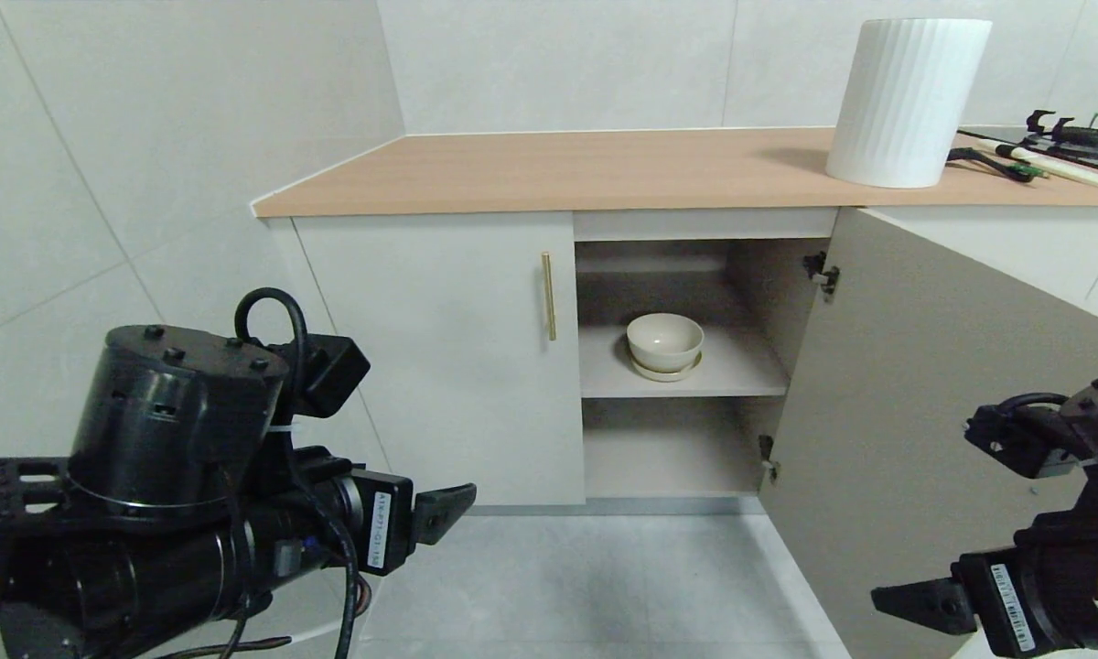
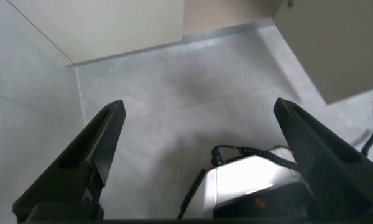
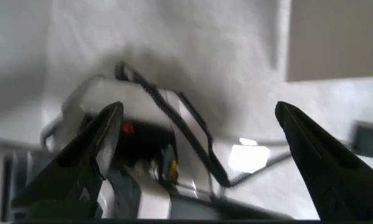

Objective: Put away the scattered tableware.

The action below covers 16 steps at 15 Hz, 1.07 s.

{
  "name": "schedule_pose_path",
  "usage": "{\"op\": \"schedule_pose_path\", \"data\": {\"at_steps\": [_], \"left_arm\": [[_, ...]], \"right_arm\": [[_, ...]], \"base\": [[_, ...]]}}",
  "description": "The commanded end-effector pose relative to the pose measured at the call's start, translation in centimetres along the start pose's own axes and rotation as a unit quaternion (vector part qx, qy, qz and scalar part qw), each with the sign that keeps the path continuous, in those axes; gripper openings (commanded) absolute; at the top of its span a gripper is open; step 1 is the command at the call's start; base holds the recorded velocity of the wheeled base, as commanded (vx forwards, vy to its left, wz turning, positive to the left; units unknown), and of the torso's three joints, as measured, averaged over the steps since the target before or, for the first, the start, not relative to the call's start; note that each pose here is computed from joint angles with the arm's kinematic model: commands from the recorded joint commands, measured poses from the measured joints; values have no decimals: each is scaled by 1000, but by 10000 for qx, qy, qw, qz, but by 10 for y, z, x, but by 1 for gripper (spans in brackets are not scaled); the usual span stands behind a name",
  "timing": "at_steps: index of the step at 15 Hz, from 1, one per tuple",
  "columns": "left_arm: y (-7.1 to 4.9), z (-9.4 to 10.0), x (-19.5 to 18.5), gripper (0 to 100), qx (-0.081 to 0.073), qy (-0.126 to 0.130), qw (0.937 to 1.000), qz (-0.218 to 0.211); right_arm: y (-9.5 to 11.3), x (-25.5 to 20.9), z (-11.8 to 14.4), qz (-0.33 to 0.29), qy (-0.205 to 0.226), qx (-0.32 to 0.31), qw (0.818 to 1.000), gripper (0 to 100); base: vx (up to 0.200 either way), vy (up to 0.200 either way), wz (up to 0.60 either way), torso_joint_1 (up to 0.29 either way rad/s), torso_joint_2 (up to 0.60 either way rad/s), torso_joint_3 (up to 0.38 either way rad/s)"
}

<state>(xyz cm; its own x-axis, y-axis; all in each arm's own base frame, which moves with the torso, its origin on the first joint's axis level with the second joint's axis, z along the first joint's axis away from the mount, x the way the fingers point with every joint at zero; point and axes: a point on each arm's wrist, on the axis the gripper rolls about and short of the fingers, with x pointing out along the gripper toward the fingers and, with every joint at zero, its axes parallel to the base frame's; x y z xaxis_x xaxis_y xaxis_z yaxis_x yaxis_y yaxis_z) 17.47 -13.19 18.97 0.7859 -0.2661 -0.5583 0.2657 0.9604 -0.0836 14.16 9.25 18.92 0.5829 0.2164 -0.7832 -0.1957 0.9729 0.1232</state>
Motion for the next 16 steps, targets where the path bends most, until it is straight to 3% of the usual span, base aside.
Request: {"op": "schedule_pose_path", "data": {"at_steps": [1, 6, 8, 14, 16], "left_arm": [[0, 0, 0, 100, -3, -8, 10000, -3], [0, 0, 0, 100, -6, -15, 10000, -5], [0, 0, -1, 100, -1, -1, 10000, -1], [0, -1, 0, 100, 1, 6, 10000, 1], [0, 1, -1, 100, -8, -20, 10000, -15]], "right_arm": [[-3, -12, -2, 28, -54, -67, 10000, 100], [-10, -31, -8, -181, 376, -217, 9989, 100], [-17, -33, -4, -337, 339, -124, 9988, 100], [-49, -36, 8, -1428, 116, 321, 9892, 100], [-64, -38, 19, -1712, -177, 641, 9830, 100]], "base": [[0, -200, 0, 7, 2, 27], [0, -200, 0, 4, 3, 4], [0, -200, 0, 0, 5, 5], [0, 0, 0, 0, 0, 0], [0, 0, 0, 0, 0, 0]]}}
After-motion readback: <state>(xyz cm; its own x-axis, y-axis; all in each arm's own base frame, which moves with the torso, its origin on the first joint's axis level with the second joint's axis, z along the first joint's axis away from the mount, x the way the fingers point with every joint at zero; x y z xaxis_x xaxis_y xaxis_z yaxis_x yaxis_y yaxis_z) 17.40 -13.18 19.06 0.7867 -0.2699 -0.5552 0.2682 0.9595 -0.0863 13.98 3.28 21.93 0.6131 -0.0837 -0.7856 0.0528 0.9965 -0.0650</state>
